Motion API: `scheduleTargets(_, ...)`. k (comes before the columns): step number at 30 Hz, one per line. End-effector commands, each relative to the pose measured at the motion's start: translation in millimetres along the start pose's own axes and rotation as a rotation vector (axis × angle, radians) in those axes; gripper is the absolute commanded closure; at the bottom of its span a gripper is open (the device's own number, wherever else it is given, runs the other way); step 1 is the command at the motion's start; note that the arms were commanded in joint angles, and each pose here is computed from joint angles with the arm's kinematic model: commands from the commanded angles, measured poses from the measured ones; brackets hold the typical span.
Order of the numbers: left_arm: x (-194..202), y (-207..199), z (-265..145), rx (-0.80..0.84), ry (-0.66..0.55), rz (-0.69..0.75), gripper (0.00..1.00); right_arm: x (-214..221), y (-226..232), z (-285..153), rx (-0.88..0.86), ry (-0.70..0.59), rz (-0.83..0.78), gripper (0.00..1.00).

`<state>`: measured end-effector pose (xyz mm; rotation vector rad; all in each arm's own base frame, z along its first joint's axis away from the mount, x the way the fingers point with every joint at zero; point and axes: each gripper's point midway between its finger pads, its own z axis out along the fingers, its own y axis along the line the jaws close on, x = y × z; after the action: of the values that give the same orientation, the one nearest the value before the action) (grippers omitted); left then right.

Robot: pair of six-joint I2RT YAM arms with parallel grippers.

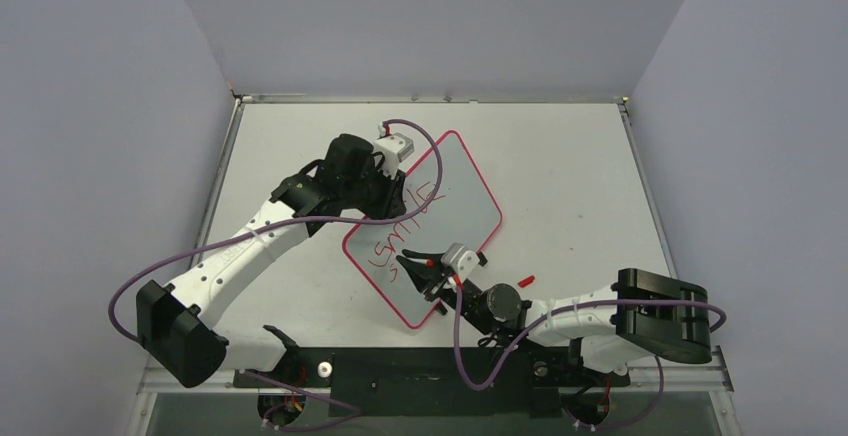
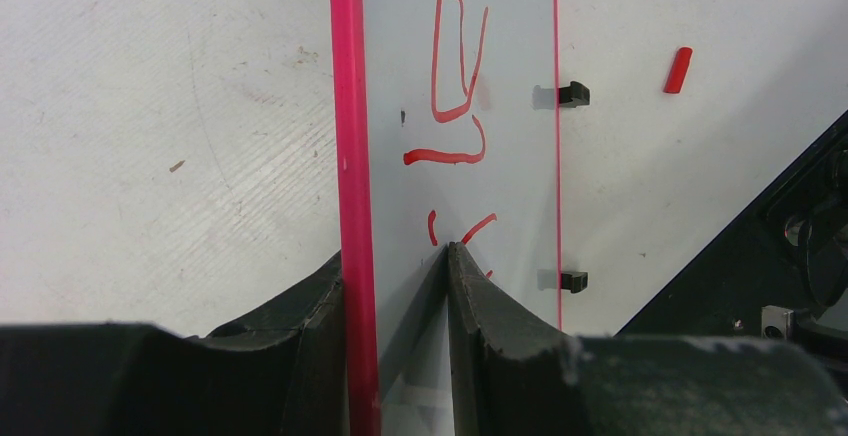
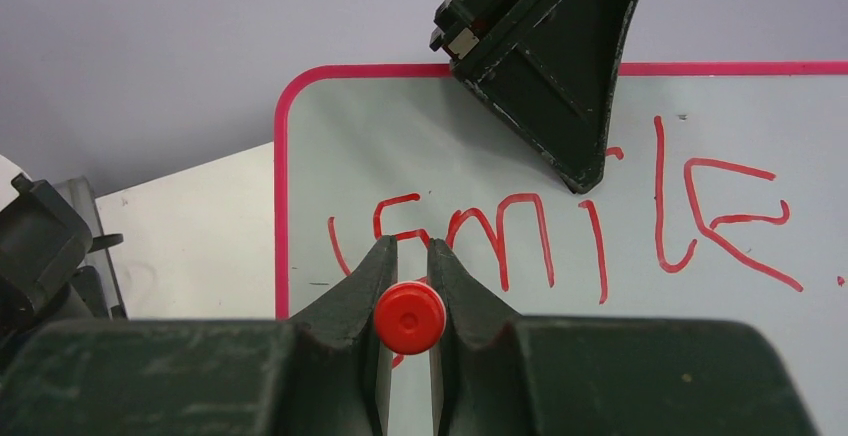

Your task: Write a sentence on the whiteboard

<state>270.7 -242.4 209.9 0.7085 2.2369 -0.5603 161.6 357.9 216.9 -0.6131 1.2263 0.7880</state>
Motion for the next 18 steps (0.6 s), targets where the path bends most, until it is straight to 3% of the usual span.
scheduleTargets(1,18,27,1,-0.124,0.056,0.13,1.0,-9,-6,1,0.026,-0.028,0.009,1.0)
scheduleTargets(18,17,27,0,-0.122,0.054,0.13,1.0,18,-12,-1,0.049,0.03,-0.003,1.0)
